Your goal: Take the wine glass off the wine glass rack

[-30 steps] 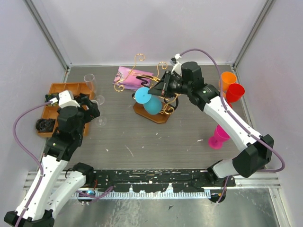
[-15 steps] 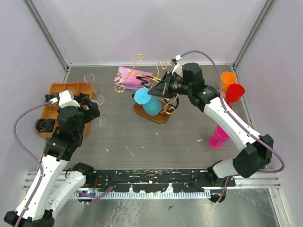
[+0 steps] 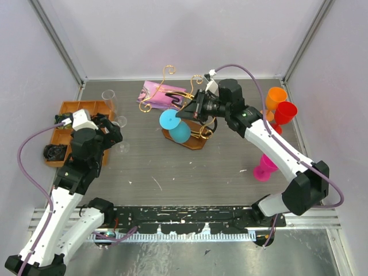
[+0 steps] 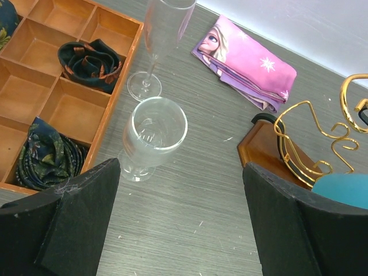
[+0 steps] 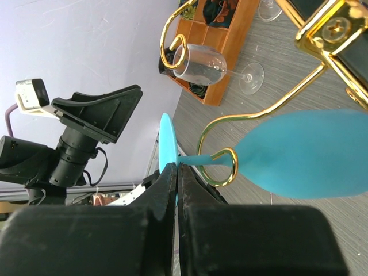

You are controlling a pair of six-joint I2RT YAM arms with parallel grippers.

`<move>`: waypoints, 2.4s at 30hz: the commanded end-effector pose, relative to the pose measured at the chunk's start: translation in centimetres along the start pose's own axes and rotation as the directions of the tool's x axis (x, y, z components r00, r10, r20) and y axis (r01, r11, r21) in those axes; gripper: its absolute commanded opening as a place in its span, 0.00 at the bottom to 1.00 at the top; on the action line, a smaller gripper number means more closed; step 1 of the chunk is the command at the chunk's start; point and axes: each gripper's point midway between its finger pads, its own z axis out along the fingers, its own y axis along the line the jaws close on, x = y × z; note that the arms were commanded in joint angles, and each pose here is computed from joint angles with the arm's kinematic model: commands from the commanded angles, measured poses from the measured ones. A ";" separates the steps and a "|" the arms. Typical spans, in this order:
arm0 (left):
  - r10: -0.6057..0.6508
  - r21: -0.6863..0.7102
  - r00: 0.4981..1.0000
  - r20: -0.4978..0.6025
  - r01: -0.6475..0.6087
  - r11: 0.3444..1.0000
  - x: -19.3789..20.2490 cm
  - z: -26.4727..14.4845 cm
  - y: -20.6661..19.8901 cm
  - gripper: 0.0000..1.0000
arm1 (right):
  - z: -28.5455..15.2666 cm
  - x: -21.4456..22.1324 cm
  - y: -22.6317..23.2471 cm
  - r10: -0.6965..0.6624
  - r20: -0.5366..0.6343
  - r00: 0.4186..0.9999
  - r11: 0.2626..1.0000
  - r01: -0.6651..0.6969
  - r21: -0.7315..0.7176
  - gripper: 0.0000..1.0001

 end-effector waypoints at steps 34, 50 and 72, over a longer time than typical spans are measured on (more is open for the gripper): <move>-0.031 0.258 0.963 -0.269 0.103 0.961 -3.9 -2.2 -9.5 0.91 | -8.4 -1.9 6.7 -0.311 0.067 0.948 0.948 0.315 -0.052 0.01; 0.020 0.419 0.922 -0.386 0.156 0.895 -7.7 -3.6 -15.7 0.97 | -7.1 6.4 16.3 -0.814 -0.010 0.580 0.575 0.804 -0.150 0.01; 0.159 0.485 0.688 -0.708 0.310 0.818 -2.7 -6.9 -19.7 0.99 | -4.0 10.6 16.0 -0.985 -0.079 0.151 0.159 0.982 -0.104 0.01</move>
